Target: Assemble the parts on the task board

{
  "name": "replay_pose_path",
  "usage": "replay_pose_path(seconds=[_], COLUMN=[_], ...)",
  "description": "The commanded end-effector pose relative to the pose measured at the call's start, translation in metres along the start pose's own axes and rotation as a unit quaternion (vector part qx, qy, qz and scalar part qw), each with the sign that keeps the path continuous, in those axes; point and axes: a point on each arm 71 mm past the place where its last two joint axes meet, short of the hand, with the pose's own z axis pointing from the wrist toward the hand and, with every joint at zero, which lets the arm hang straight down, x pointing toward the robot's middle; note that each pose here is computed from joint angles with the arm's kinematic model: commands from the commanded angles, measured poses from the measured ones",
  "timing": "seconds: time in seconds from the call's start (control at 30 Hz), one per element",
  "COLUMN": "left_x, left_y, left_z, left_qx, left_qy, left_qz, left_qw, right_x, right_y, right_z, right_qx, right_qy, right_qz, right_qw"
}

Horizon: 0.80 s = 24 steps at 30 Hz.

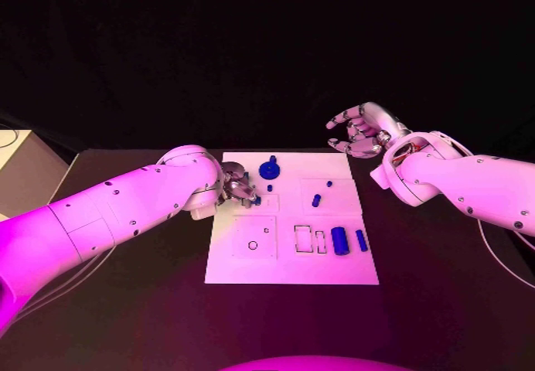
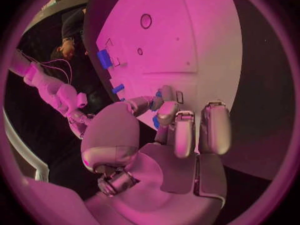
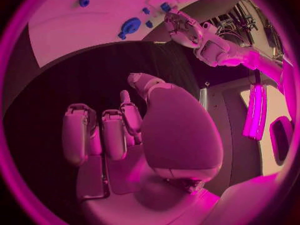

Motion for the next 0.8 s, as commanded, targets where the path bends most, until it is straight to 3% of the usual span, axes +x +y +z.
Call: replay_pose_path(seconds=[0.03,0.8], left_x=[0.0030,0.0042], left_y=[-0.0027,0.0019], left_z=[0.0001,-0.0019], left_qx=[0.007,0.017], left_qy=[0.014,0.035], left_qz=[-0.005,-0.048], left_qw=[1.000,0.998], right_x=[0.0004,0.0015], right_y=[0.0007,0.0008], right_z=[0.0004,0.0011], right_qx=[-0.003,-0.003], right_qy=[0.005,0.009], right_qz=[0.000,0.000], right_qw=[1.000,1.000])
